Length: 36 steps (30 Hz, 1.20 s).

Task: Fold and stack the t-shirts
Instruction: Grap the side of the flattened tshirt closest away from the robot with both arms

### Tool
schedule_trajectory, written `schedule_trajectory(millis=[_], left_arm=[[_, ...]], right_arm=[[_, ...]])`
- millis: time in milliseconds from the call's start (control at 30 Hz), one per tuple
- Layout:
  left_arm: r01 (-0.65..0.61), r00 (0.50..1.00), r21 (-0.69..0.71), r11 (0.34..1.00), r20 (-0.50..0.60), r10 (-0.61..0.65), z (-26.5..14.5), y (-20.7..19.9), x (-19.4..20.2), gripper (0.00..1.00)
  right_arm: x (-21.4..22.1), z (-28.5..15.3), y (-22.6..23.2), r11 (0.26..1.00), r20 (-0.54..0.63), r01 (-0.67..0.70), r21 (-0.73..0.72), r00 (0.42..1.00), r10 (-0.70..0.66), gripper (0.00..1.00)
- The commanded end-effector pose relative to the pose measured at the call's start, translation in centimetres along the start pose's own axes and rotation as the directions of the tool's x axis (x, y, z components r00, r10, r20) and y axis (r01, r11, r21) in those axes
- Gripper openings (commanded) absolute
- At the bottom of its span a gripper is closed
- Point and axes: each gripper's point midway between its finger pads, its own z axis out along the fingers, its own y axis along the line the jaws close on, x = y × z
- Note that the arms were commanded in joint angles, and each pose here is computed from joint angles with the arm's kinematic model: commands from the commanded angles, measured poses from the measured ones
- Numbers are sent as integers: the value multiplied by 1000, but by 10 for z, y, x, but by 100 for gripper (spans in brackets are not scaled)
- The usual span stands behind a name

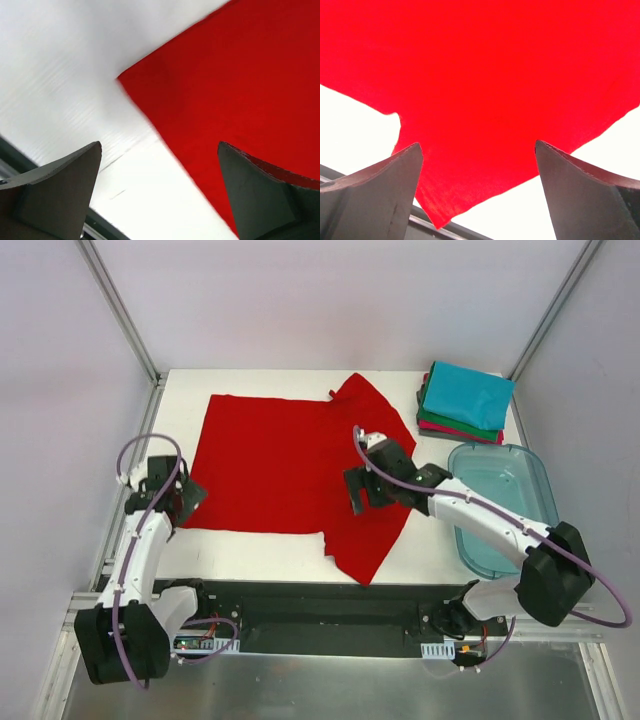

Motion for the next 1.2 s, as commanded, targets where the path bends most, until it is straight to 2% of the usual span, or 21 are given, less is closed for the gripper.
schedule_trajectory(millis=[0, 100, 133, 267, 400, 467, 533, 667, 800, 900, 967, 1067, 1167], left_arm=[[123, 992, -97, 988, 8, -122, 25, 40, 31, 98], [150, 988, -40, 988, -40, -151, 37, 38, 43, 89], [158, 986, -39, 987, -42, -160, 43, 40, 44, 84], [188, 976, -35, 982, -104, -191, 58, 39, 49, 72], [194, 971, -42, 980, -134, -198, 69, 37, 52, 66], [201, 970, -56, 978, -127, -206, 73, 39, 53, 61], [203, 971, -55, 978, -117, -208, 77, 40, 51, 59], [197, 969, -66, 978, -136, -205, 83, 39, 53, 51], [194, 965, -71, 978, -164, -204, 88, 37, 57, 31], [192, 965, -62, 980, -172, -200, 89, 35, 57, 21], [193, 967, -52, 980, -160, -199, 87, 34, 54, 0], [190, 969, -40, 981, -155, -194, 86, 33, 53, 0], [189, 970, -28, 982, -150, -191, 84, 30, 51, 0]], right_arm=[[24, -3, 10, 999, 7, -27, -32, 1000, 27, 96], [36, -3, 16, 998, -12, -17, -62, 1000, 17, 96], [41, -3, 16, 998, -17, -14, -65, 1000, 13, 96], [54, -2, 20, 996, -27, -2, -84, 1000, 0, 96], [65, -4, 21, 995, -35, 13, -95, 999, -16, 96], [69, -4, 21, 995, -36, 7, -97, 999, -11, 96], [74, -4, 22, 995, -42, 10, -101, 999, -15, 96], [88, -9, 29, 988, -61, 68, -135, 995, -77, 96], [103, -15, 40, 977, -91, 131, -168, 985, -148, 96], [113, -19, 51, 966, -110, 173, -191, 974, -196, 96], [132, -23, 67, 936, -137, 252, -246, 947, -291, 96], [152, -25, 83, 903, -172, 326, -279, 908, -382, 99], [168, -22, 93, 877, -203, 383, -289, 871, -447, 94]])
